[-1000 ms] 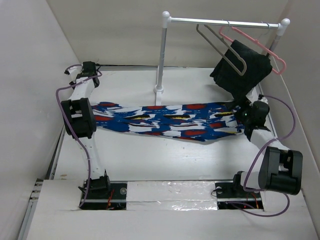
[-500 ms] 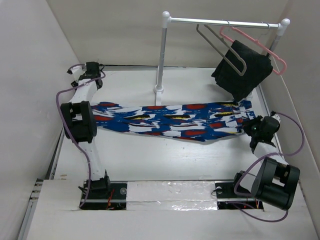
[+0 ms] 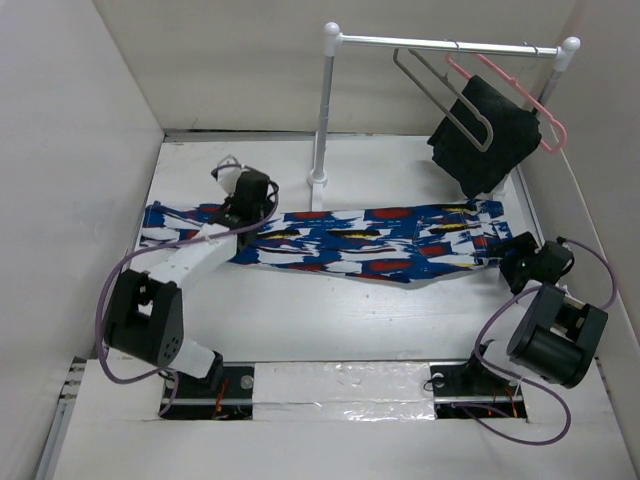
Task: Place the trousers on the hanger
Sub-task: Fold the trousers at the center of the board.
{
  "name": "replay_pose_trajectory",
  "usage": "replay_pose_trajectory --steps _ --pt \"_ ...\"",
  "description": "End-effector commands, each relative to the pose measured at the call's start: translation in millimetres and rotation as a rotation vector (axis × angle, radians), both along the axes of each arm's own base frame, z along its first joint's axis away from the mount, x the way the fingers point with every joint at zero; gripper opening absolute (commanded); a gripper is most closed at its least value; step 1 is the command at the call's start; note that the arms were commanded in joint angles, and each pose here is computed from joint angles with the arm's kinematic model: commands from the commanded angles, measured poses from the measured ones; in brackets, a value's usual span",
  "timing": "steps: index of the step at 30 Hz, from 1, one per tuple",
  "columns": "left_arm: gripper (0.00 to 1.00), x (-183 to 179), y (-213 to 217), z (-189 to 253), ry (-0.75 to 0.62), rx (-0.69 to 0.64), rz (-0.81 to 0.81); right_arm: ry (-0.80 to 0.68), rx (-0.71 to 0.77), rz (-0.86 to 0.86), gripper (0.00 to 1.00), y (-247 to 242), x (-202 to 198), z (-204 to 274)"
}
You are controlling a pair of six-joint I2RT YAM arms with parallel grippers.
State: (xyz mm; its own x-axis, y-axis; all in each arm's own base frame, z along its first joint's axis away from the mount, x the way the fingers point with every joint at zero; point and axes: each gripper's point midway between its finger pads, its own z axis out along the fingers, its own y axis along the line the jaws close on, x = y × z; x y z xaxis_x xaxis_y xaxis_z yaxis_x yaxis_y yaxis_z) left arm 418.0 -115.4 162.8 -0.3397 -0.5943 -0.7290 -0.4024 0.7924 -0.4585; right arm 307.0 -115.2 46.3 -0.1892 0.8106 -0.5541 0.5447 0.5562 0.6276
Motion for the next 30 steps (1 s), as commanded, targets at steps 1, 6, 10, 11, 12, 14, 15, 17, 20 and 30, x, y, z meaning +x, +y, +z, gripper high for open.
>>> replay_pose_trajectory --steps 1,6,10,11,12,14,15,17,20,30 --pt "0.0 -8 -36 21 -0.145 -0.176 -0.128 -0.054 0.018 0.035 0.82 -3 19 13" --pt "0.0 -49 -48 13 -0.162 -0.2 -0.21 -0.082 0.071 0.035 0.62 -6 36 11" --pt "0.0 -75 -51 10 -0.18 -0.195 -0.262 -0.154 0.065 0.092 0.06 4 38 19" --pt "0.0 -78 -48 10 -0.188 -0.19 -0.258 -0.168 0.053 0.113 0.0 15 34 24" --pt "0.0 -87 -48 8 -0.192 -0.183 -0.275 -0.161 0.039 0.137 0.0 23 30 24" --pt "0.0 -93 -44 4 -0.185 -0.173 -0.278 -0.194 -0.026 0.191 0.0 43 26 43" --pt "0.0 -99 -40 1 -0.183 -0.166 -0.277 -0.181 -0.037 0.212 0.0 54 17 38" --pt "0.0 -105 -33 -6 -0.174 -0.148 -0.266 -0.165 -0.092 0.295 0.0 78 6 37" --pt "0.0 -116 -32 -18 -0.173 -0.151 -0.291 -0.19 -0.175 0.363 0.0 99 -14 52" --pt "0.0 -128 -53 -56 -0.095 -0.143 -0.361 -0.478 -0.263 0.671 0.0 191 -41 179"
